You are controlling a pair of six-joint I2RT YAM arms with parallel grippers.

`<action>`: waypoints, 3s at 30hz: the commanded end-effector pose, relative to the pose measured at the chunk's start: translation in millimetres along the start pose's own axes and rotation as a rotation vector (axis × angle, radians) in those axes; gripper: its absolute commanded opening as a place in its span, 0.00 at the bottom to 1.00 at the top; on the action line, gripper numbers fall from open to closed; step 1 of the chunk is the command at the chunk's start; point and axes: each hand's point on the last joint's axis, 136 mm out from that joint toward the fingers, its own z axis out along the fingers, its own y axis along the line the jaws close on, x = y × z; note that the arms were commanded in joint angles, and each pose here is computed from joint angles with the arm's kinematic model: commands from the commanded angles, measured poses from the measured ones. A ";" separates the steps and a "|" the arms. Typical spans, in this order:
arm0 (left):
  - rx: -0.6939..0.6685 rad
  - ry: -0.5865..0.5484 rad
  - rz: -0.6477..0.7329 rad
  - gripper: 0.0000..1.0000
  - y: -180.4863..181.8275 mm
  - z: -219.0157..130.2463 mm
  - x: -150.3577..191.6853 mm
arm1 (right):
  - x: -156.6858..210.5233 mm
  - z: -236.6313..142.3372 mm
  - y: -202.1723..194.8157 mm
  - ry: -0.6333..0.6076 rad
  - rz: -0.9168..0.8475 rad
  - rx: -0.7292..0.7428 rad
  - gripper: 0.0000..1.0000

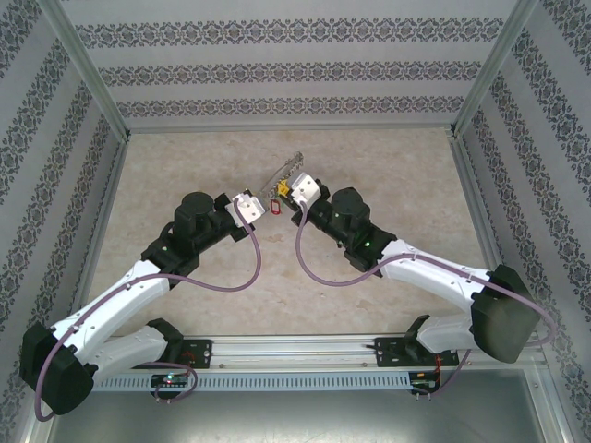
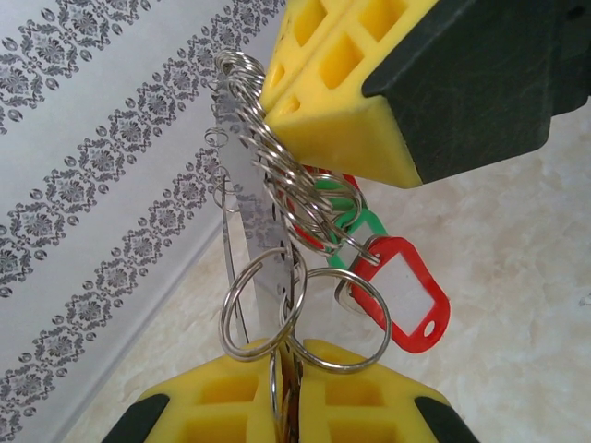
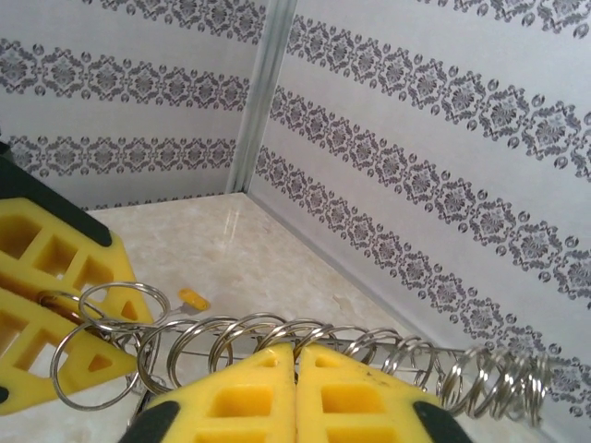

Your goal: Put the keys on the keyring

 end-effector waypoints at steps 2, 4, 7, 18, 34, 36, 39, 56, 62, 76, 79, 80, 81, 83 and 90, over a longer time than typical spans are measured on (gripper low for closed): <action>0.010 -0.136 0.017 0.00 0.3 -9.9 -33.3 | -9.9 2.2 -10.2 -0.022 0.018 0.062 0.03; -0.006 -0.119 0.013 0.00 2.5 -9.8 -29.4 | -6.8 -2.4 -8.2 -0.017 0.013 0.054 0.03; -0.028 -0.090 0.012 0.00 4.8 -8.5 -22.3 | -1.7 -13.1 -2.9 -0.019 0.012 0.006 0.03; -0.018 -0.079 -0.033 0.00 1.6 -0.2 -14.5 | 13.6 -45.4 -11.7 -0.002 0.049 -0.011 0.00; 0.019 -0.112 -0.049 0.00 -1.7 1.3 -24.9 | 19.6 -28.0 -25.8 0.037 0.028 0.054 0.12; 0.023 -0.114 -0.047 0.00 -2.3 1.2 -25.5 | 19.3 -25.7 -26.6 0.038 0.026 0.053 0.13; 0.027 -0.112 -0.047 0.00 -3.3 1.7 -24.5 | 16.3 -23.5 -26.1 0.032 0.023 0.050 0.13; 0.027 -0.130 -0.061 0.00 -2.9 -1.4 -28.5 | 14.1 -12.9 -20.8 0.035 0.028 0.035 0.20; 0.025 -0.136 -0.068 0.00 -2.4 -1.3 -29.4 | 13.3 -9.0 -18.3 0.033 0.029 0.030 0.24; 0.036 -0.142 -0.079 0.00 -5.3 -0.5 -28.8 | 17.3 -2.2 -24.8 0.054 0.033 0.077 0.15; 0.041 -0.146 -0.082 0.00 -6.9 -1.0 -28.6 | 15.9 0.3 -26.0 0.051 0.038 0.081 0.16; 0.041 -0.146 -0.083 0.00 -7.0 -0.9 -28.5 | 16.5 1.5 -26.1 0.054 0.043 0.081 0.17; 0.040 -0.147 -0.085 0.00 -7.0 -0.9 -28.5 | 16.6 2.8 -26.4 0.054 0.048 0.082 0.21; 0.042 -0.150 -0.086 0.00 -7.6 -1.1 -28.6 | 16.9 4.7 -27.4 0.051 0.062 0.090 0.26; 0.033 -0.145 -0.093 0.00 -6.6 -1.4 -27.1 | 14.1 9.8 -25.5 0.038 0.065 0.078 0.16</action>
